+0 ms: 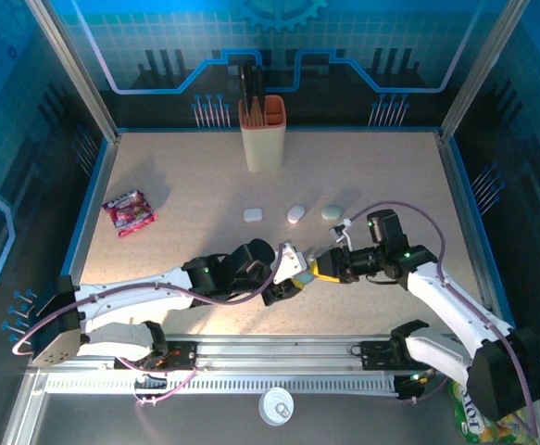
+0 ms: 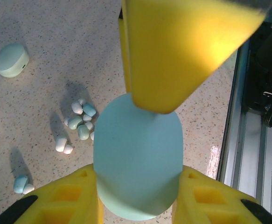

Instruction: Insert the wireless bluetooth earbuds into the charging case

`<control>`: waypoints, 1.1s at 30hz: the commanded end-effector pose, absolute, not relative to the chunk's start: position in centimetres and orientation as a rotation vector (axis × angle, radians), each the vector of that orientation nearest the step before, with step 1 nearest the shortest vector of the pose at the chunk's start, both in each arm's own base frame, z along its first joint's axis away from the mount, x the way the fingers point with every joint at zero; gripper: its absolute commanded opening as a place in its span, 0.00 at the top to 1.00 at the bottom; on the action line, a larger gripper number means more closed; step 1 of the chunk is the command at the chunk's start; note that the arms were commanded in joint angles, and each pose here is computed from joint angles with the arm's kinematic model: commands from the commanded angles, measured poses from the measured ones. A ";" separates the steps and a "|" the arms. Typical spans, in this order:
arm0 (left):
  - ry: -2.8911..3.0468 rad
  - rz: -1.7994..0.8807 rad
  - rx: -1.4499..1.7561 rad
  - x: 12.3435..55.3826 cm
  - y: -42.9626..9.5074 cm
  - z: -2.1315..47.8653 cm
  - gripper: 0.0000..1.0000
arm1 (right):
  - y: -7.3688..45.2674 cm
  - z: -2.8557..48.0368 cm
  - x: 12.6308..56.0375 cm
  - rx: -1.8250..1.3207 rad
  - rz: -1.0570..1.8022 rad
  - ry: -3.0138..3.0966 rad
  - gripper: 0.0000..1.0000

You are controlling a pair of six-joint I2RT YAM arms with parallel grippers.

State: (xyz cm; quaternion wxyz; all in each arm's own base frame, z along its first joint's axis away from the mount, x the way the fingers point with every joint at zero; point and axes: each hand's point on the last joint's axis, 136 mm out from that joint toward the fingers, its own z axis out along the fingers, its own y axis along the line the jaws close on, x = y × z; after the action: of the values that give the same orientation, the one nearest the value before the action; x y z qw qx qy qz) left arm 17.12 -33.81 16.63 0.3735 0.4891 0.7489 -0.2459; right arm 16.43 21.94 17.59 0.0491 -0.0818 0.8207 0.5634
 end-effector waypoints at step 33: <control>1.746 -0.878 0.947 20.0 -34.3 21.9 0.01 | 20.0 21.0 20.5 -0.013 1.894 2.300 0.76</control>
State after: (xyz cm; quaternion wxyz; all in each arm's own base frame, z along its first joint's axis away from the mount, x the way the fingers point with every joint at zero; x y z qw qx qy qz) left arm 19.71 -34.30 18.33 0.4177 0.4245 0.7476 -0.2940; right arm 19.89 20.23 19.26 0.0773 -0.0090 0.7955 0.6010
